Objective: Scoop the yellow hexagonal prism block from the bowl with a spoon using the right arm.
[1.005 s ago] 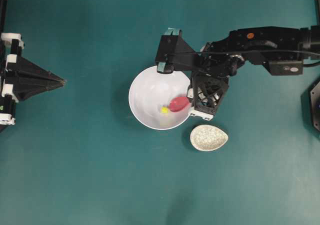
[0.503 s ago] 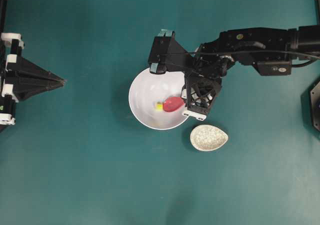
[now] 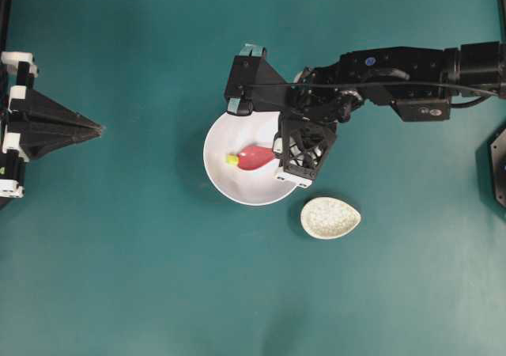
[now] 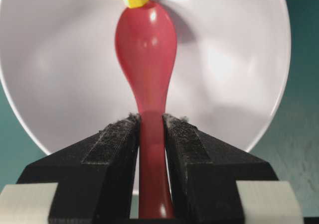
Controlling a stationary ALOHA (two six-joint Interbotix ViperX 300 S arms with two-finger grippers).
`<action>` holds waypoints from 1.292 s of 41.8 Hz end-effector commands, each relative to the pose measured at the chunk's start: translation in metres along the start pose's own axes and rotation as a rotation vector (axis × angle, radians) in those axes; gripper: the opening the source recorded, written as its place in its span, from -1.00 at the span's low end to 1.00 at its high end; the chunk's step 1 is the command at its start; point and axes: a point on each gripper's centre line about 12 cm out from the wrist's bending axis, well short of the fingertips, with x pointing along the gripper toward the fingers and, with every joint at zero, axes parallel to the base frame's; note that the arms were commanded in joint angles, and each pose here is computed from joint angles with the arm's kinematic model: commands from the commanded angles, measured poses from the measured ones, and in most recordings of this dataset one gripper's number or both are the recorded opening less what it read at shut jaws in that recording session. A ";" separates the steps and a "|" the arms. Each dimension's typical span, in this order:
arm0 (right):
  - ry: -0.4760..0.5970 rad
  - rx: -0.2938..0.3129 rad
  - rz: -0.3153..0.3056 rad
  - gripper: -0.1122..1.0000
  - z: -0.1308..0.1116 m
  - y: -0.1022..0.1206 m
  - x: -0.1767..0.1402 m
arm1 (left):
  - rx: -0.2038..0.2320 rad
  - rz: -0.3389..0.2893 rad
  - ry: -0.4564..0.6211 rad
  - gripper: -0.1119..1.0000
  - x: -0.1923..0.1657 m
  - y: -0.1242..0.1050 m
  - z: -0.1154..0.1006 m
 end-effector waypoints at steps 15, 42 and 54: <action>-0.145 -0.014 0.008 -0.38 0.021 0.007 -0.013 | 0.003 0.000 -0.005 -0.80 0.001 0.000 0.006; -0.236 -0.014 0.018 -0.38 0.027 0.011 -0.039 | -0.002 0.000 -0.008 -0.80 0.001 0.000 0.007; -0.387 -0.029 0.023 -0.38 0.025 0.014 -0.075 | -0.003 -0.002 -0.008 -0.80 0.001 0.000 0.007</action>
